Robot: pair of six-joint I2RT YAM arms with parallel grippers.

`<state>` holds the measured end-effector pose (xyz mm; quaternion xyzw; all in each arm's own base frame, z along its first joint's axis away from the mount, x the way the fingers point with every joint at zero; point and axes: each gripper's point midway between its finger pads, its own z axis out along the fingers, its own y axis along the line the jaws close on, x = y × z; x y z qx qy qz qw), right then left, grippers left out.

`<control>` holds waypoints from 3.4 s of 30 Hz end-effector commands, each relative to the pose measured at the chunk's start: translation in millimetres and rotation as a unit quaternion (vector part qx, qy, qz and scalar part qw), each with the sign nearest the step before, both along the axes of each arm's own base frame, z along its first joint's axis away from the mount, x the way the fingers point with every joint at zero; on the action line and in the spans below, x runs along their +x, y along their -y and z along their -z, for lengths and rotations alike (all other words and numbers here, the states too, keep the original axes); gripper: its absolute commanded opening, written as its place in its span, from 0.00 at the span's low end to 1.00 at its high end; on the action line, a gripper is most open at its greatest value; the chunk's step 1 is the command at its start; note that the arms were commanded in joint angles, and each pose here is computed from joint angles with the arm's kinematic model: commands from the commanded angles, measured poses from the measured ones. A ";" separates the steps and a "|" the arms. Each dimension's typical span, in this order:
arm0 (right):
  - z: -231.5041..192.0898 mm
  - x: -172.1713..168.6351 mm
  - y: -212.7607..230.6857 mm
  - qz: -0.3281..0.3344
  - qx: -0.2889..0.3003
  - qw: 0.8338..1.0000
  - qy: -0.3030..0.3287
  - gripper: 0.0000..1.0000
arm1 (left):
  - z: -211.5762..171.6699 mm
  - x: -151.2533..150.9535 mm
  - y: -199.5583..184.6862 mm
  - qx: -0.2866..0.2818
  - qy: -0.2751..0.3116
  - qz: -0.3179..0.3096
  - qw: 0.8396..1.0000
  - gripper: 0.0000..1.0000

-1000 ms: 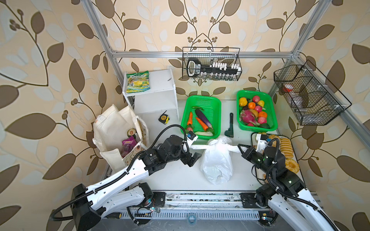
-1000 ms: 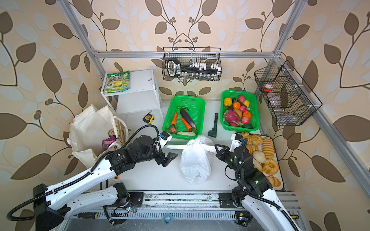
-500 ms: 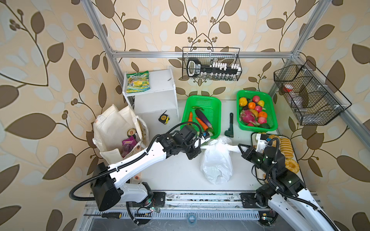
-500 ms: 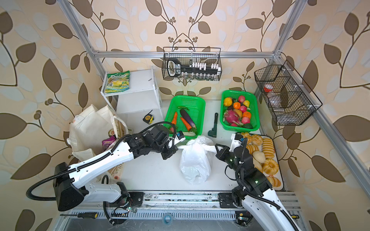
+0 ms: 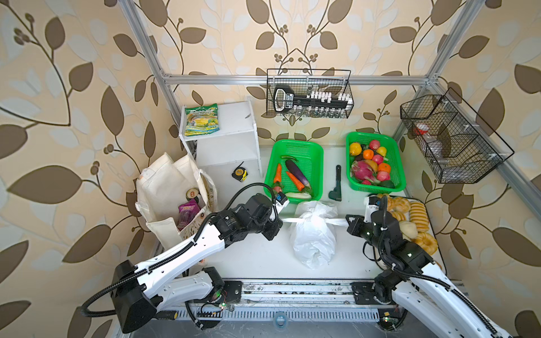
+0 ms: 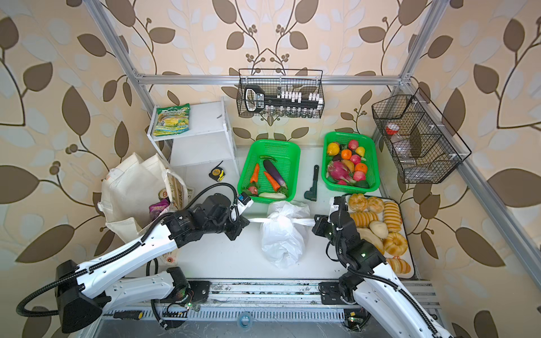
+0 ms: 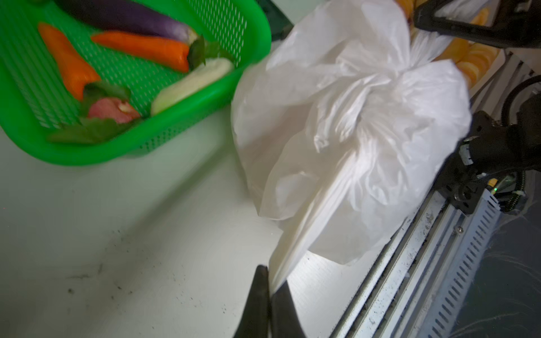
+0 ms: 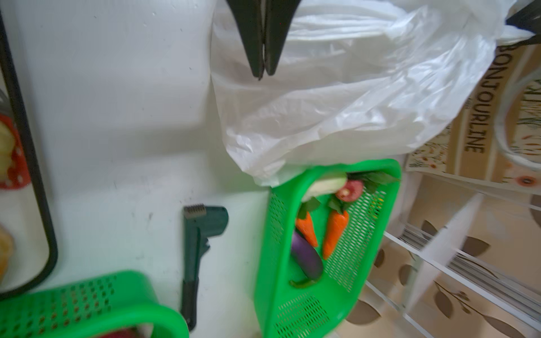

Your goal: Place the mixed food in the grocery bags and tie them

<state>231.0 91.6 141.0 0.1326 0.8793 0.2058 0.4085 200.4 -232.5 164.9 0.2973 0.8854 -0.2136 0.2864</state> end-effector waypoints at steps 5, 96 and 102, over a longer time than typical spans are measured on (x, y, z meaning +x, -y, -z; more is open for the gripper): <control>-18.0 2.5 55.1 0.109 -0.091 0.990 0.022 0.00 | 34.3 5.9 -59.6 0.065 -0.051 -0.177 0.981 0.00; -100.2 -0.7 51.5 0.097 -0.006 0.983 0.155 0.65 | -231.0 60.3 -81.6 0.018 0.274 -0.147 0.950 0.00; -103.9 3.5 47.1 0.093 0.003 0.984 0.155 0.65 | -271.5 73.2 -140.2 0.108 0.318 -0.225 0.914 0.00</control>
